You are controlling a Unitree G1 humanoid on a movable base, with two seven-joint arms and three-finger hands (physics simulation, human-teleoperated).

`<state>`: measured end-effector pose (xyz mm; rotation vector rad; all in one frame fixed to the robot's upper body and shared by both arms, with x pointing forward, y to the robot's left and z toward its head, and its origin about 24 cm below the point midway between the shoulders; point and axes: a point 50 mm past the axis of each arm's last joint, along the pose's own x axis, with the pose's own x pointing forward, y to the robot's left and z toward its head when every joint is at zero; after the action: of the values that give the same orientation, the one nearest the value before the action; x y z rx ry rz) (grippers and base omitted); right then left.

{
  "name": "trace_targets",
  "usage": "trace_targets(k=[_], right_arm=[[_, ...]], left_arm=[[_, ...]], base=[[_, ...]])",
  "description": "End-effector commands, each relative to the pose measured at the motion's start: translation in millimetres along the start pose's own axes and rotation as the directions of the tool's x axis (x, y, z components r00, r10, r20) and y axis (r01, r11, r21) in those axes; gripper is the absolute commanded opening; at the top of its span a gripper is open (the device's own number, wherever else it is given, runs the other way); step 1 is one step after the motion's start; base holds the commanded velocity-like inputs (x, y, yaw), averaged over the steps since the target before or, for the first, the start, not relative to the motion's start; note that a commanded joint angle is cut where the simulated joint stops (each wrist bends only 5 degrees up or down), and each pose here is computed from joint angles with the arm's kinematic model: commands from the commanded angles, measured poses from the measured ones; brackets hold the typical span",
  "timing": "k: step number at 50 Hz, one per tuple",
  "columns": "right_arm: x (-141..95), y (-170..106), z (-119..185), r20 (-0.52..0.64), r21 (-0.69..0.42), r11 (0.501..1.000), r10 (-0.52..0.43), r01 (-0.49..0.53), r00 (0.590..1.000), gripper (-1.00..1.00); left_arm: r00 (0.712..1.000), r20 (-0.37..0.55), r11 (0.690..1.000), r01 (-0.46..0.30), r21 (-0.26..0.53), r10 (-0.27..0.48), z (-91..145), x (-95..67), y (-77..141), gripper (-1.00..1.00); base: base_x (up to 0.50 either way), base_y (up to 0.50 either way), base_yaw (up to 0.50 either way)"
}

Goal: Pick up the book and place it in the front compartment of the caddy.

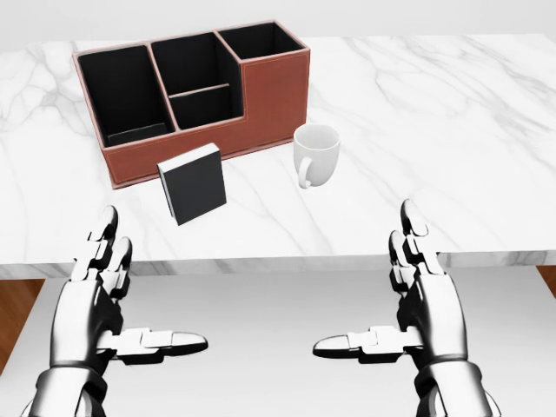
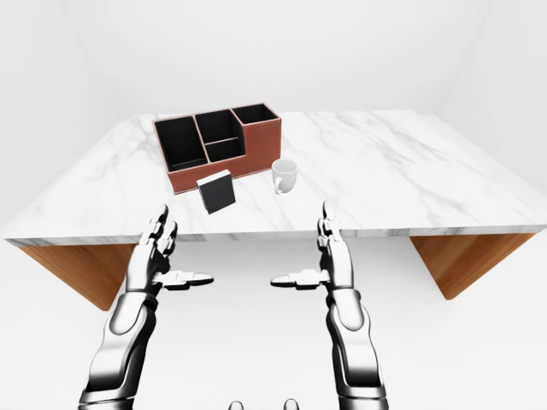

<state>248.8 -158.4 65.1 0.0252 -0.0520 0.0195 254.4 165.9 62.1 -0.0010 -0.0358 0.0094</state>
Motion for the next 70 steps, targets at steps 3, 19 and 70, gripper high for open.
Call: trace_targets(k=[3, 19, 70], right_arm=[[-1, -3, 19, 0.080, -0.011, 1.000, 0.000, 0.001, 0.997, 1.00], [-10, -1, 58, 0.245, -0.042, 0.999, 0.041, -0.031, 0.969, 1.00], [-19, 1, 75, 0.317, -0.055, 0.997, 0.062, -0.047, 0.946, 1.00]], left_arm=[[0.993, 0.115, 1.000, -0.013, 0.002, 0.013, 27, 0.8, 7, 0.95], [0.973, 0.228, 1.000, -0.020, 0.007, 0.018, 54, -2.3, 12, 0.95], [0.959, 0.281, 0.999, -0.031, 0.008, 0.027, 67, -2.6, 17, 0.95]], base=[[0.00, 0.00, 0.00], [0.00, 0.00, 0.00], [0.27, 0.15, 0.00]])
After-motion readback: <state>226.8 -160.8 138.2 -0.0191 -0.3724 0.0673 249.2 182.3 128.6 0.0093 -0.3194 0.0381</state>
